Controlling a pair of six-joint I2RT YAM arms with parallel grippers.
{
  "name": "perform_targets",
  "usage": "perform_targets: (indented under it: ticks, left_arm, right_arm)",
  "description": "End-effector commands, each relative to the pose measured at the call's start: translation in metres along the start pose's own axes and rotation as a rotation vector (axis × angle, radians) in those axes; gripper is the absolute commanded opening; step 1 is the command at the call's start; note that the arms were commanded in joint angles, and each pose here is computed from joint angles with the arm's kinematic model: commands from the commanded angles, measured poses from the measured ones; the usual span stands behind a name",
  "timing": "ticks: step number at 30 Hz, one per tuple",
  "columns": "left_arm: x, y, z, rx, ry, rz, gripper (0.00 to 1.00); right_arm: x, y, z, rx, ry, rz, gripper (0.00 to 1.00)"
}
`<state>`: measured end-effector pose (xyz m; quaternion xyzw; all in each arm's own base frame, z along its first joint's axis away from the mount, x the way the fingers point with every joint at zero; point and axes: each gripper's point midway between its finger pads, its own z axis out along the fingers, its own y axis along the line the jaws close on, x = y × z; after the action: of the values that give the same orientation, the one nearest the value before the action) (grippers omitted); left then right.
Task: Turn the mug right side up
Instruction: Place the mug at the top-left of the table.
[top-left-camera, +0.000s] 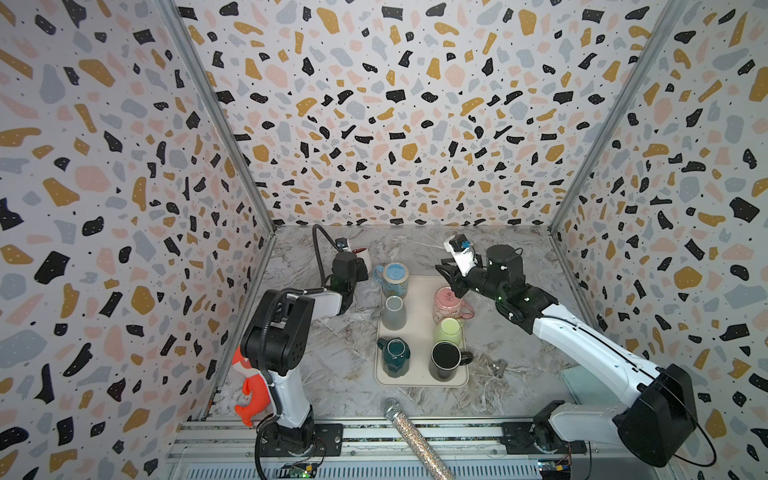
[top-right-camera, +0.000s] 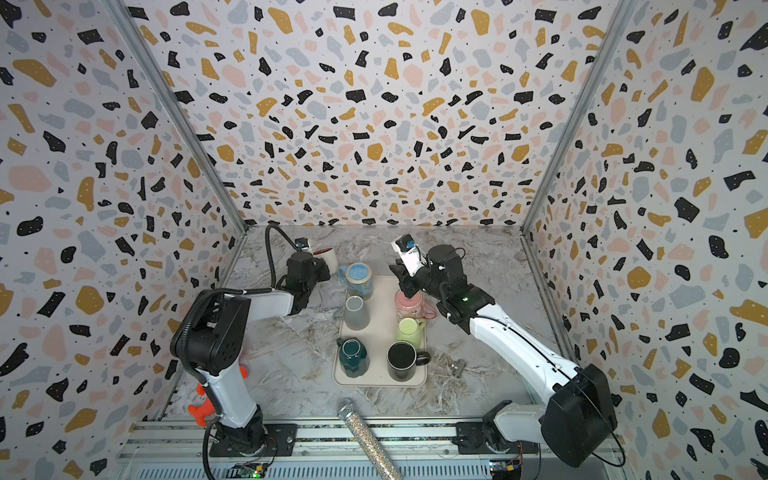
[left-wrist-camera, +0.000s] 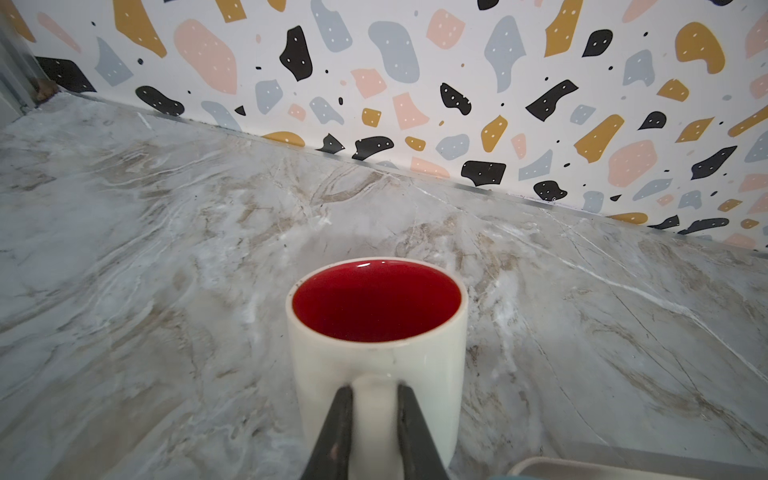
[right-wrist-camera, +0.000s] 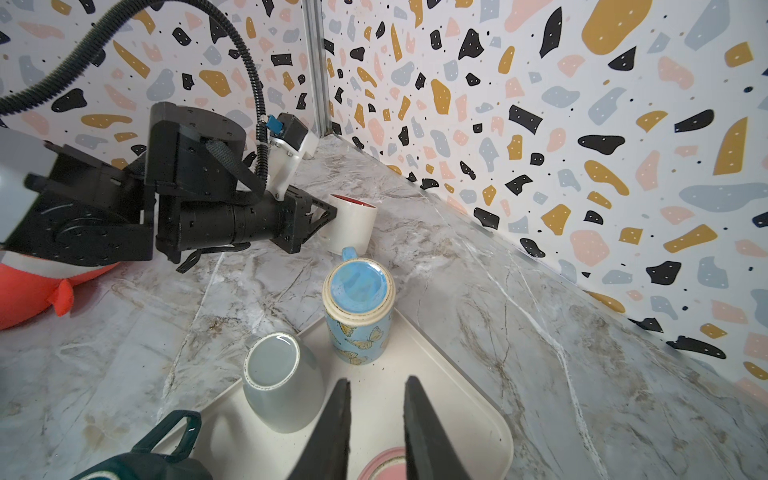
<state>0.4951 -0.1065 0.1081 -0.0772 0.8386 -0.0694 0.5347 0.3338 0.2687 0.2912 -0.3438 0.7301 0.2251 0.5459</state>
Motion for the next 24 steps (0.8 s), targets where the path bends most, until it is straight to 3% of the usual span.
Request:
perform_targets:
  ticks: [1,24]
  left_arm:
    - [0.005,0.010,-0.011,-0.098,-0.018,0.023,0.00]
    - [0.043,0.035,-0.030,-0.219,0.019,0.018,0.00]
  right_arm:
    - [-0.016,0.002,-0.011,-0.002,-0.058,0.000,0.24]
    - [-0.013,0.003,-0.012,-0.009,-0.058,0.011,0.24]
